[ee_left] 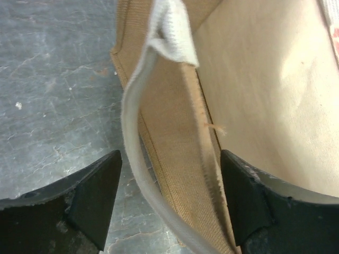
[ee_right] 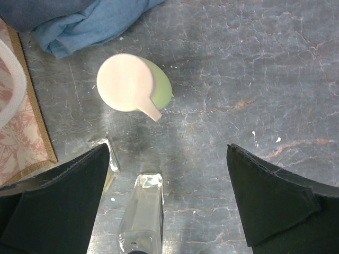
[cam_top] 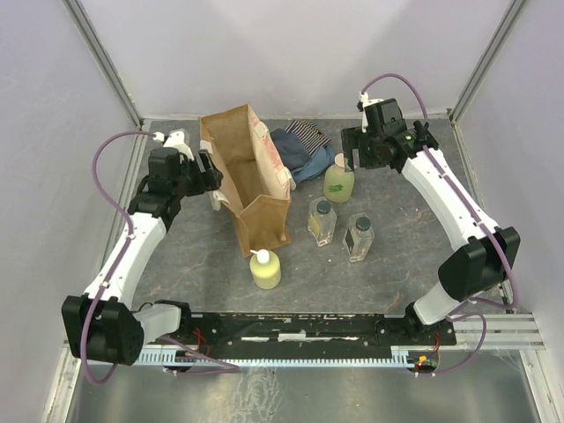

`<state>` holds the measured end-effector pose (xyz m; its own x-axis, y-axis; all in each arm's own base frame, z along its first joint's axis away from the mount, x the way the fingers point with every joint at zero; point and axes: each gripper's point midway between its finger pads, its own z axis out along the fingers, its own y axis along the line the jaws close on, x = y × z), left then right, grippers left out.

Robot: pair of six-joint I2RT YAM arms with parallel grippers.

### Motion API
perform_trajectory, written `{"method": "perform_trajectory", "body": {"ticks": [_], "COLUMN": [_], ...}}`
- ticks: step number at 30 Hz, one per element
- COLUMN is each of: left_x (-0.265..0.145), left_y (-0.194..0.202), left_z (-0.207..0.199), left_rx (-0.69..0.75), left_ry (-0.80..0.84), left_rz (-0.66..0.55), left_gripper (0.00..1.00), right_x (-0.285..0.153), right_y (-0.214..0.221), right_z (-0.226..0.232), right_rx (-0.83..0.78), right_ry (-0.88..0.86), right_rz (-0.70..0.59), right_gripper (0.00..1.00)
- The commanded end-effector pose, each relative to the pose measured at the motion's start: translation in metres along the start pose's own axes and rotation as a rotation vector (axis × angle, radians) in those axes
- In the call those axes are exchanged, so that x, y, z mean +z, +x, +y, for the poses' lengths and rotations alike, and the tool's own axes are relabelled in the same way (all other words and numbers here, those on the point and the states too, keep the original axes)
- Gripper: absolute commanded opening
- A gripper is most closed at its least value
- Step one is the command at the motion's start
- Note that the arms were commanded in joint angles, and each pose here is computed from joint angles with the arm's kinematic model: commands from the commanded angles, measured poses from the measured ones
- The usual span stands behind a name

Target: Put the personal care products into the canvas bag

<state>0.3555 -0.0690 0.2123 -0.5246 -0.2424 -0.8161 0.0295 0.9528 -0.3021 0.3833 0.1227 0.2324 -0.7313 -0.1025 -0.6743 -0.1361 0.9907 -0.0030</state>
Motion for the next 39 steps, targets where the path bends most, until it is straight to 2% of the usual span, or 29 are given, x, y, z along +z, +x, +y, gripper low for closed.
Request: {"method": "perform_trajectory", "body": {"ticks": [1,6,9,15,25,35,39], "left_x": [0.010,0.012,0.007,-0.014,-0.036,-0.035,-0.034], "left_y": [-0.009,0.001,0.005,0.013,0.013,0.024,0.025], "left_z": [-0.026,-0.041,-0.047,-0.058,-0.056,-0.052,-0.052], "left_rx": [-0.002,0.014,0.013,0.022,0.028,0.027,0.027], "left_ry": [0.070,0.091,0.101,0.115,0.105,0.100,0.101], "left_rz": [-0.041,-0.007,0.013,0.032,0.024,0.044,0.044], "left_gripper": [0.72,0.31,0.18,0.15,0.19,0.19,0.19], "right_x": [-0.003,0.003,0.008,0.026,0.072,0.092,0.096], "right_y": [-0.027,-0.029,-0.028,-0.025,-0.017,0.009,0.017], "right_z": [0.013,0.020,0.025,0.035,0.028,0.028,0.030], "right_rx": [-0.024,-0.048,-0.059,-0.086,-0.165,-0.209,-0.223], "right_ry": [-0.050,-0.064,-0.083,-0.090,-0.014,-0.019,-0.036], "right_rz": [-0.066,-0.052,-0.036,0.002,0.079,0.176,0.202], "right_gripper": [1.00,1.00,1.00,1.00,0.99,0.85,0.74]}}
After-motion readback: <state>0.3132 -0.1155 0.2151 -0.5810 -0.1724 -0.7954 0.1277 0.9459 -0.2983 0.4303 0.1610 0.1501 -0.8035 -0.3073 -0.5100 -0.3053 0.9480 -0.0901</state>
